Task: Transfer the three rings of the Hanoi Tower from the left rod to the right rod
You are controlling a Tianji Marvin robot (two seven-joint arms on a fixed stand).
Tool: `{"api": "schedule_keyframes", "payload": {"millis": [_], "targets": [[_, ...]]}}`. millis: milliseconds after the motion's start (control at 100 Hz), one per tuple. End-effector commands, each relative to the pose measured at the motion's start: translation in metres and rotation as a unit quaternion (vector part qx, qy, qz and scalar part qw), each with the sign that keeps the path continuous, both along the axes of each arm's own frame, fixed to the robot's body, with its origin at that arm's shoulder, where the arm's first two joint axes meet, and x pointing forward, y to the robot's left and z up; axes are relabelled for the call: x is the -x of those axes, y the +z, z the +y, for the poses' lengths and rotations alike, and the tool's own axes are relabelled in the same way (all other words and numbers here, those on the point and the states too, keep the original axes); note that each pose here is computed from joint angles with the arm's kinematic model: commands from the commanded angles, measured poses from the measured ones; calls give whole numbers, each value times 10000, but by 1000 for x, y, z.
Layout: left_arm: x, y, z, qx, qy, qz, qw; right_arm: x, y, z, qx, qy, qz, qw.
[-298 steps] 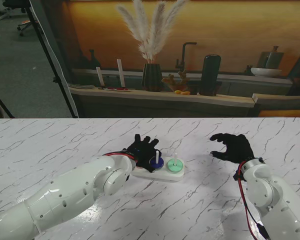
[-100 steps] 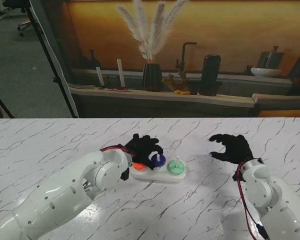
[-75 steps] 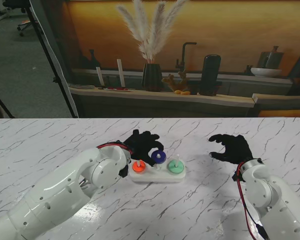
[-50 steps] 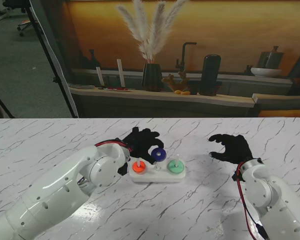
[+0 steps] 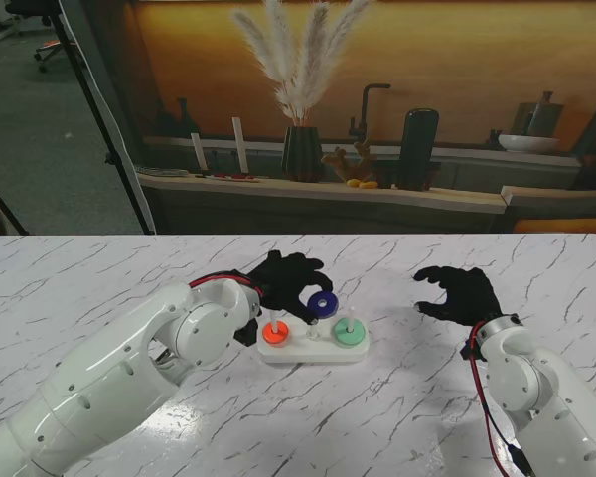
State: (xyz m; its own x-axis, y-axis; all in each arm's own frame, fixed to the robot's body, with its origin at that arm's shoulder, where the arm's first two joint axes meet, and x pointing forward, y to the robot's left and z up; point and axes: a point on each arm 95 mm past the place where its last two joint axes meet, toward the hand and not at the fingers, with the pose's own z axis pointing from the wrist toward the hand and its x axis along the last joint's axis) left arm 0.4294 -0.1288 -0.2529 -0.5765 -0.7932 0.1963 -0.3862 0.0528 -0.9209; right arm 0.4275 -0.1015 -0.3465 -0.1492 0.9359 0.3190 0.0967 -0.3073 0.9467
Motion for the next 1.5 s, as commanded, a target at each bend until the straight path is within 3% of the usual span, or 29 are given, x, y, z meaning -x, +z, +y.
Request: {"api": "schedule_keyframes", "payload": {"millis": [0, 730, 1490], "targets": [[0, 0, -5, 8, -106, 57, 9999, 2, -3, 4, -44, 27, 24, 10000], [-14, -4, -36, 227, -60, 118, 9997, 9, -6, -10, -15, -208, 60, 9998], [-13, -15, -50, 216, -190, 327, 9991, 12, -6, -19, 15, -330, 56, 9994]]}}
